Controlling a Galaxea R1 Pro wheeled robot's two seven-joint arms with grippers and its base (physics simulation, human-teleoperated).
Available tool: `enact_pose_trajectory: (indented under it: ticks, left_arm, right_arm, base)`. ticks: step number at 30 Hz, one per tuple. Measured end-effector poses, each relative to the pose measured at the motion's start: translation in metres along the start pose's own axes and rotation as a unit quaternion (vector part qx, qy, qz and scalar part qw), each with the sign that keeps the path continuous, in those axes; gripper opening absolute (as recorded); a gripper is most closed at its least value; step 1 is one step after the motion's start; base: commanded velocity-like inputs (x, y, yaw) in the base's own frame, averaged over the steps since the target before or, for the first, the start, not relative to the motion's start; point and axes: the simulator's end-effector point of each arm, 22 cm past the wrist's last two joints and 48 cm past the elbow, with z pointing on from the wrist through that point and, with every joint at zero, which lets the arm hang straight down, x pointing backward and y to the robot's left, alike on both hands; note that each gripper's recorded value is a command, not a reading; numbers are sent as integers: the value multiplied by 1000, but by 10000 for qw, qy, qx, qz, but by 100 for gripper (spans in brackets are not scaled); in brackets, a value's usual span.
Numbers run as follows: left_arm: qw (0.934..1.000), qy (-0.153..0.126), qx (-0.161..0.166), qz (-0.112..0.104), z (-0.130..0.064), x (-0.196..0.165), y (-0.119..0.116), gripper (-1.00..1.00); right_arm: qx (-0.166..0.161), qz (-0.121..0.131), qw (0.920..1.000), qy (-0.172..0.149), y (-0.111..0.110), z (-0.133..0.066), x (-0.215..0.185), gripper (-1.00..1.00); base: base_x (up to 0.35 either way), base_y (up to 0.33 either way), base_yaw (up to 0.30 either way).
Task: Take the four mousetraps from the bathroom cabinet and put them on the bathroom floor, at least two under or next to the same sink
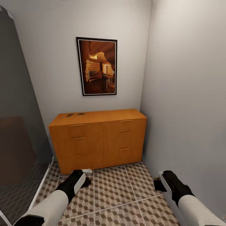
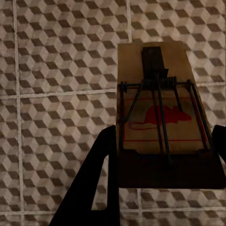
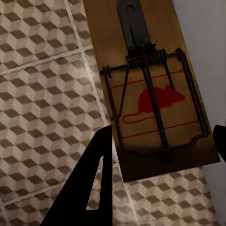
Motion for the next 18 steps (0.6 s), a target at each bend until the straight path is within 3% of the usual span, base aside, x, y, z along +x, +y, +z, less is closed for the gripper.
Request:
enact_pose_trajectory:
  ticks: [3,7,10,14,18]
  left_arm:
    - [9997,123,-174,-100,24,41,12,-100]
    - [9988,290,-353,-160,41,85,28,-100]
    - [9983,326,-435,-194,48,103,38,-100]
    - [9961,603,-592,-246,58,159,62,-100]
    - [9933,899,-680,-241,64,208,82,-100]
  right_arm:
    - [27,-24,9999,147,-2,18,43,-100]
    - [64,-56,9995,288,-6,34,91,-100]
    - [134,-75,9990,409,-15,44,126,-100]
    - [341,-118,9962,798,-45,68,214,-100]
    - [380,-148,9956,848,-50,79,274,-100]
  base:
    - [-346,0,0]
    - [-346,0,0]
    - [-346,0,0]
    - [-346,0,0]
    - [-346,0,0]
